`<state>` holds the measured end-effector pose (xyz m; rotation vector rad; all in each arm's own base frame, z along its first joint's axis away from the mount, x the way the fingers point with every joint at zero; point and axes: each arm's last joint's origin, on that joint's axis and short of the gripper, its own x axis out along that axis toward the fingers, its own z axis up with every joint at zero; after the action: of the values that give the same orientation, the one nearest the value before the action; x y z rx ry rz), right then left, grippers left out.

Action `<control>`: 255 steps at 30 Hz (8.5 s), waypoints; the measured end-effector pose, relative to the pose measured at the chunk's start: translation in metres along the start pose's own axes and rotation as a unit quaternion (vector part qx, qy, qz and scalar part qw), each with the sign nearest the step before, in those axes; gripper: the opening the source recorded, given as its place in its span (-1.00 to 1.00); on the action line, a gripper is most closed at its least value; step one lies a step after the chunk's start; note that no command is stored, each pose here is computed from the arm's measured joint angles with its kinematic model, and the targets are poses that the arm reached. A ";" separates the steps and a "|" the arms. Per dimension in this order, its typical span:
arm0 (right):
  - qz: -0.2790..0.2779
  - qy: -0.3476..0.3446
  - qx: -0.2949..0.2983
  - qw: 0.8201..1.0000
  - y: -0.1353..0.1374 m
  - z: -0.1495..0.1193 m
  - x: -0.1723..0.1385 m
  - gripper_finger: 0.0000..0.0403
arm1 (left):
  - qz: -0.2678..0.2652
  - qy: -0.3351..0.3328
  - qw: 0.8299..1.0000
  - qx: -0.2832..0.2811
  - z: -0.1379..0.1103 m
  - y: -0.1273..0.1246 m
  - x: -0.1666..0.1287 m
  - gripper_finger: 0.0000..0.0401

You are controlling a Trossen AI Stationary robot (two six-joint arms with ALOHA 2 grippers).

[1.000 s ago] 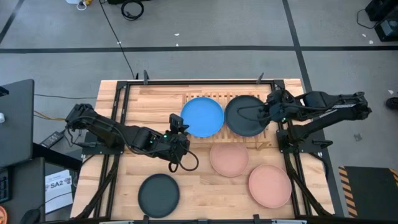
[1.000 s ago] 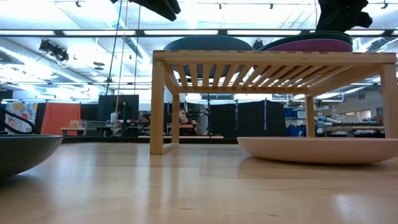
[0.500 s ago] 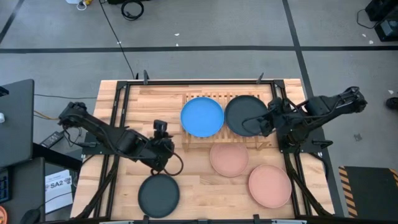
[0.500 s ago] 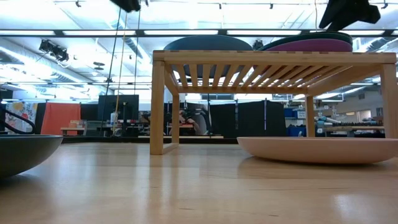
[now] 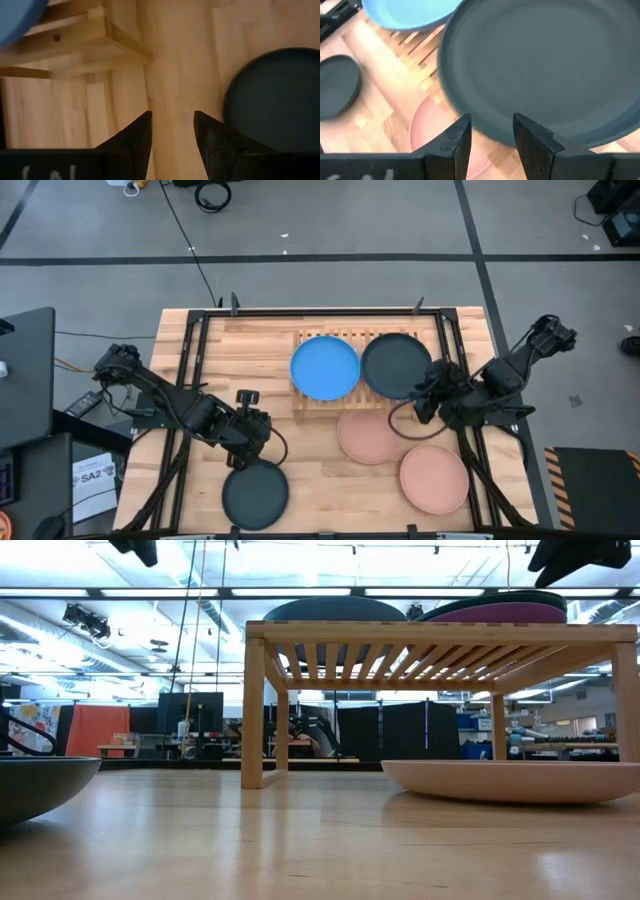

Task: Place and stack plates onto a shelf
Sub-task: Stack the left brown plate on top of the blue plate on the shelf

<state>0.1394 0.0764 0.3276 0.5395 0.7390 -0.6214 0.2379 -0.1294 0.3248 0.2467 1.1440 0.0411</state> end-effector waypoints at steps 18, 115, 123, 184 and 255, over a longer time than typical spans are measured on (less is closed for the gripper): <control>0.147 -0.007 -0.076 0.986 0.086 -0.064 0.009 -0.25 | -0.007 -0.007 1.000 -0.014 -0.004 -0.011 -0.004 -0.25; -0.006 0.176 -0.365 0.914 0.122 -0.144 0.174 -0.92 | -0.006 -0.017 1.000 -0.018 -0.001 -0.012 -0.004 -0.25; 0.012 0.187 -0.388 0.902 0.125 -0.147 0.170 -0.92 | -0.006 -0.017 1.000 -0.018 -0.001 -0.012 -0.004 -0.25; 0.168 -0.095 -0.787 0.586 0.217 -0.075 0.129 -0.92 | -0.169 0.015 0.823 -0.543 0.025 -0.004 0.001 -0.25; 0.159 -0.151 -0.758 0.614 0.227 -0.067 0.127 -0.34 | -0.157 0.042 0.824 -0.543 0.020 -0.003 0.002 -0.88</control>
<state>0.3376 0.2360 0.2428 -1.0163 0.5754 0.3875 0.2564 -0.1356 0.3296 -0.9742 1.0735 0.4044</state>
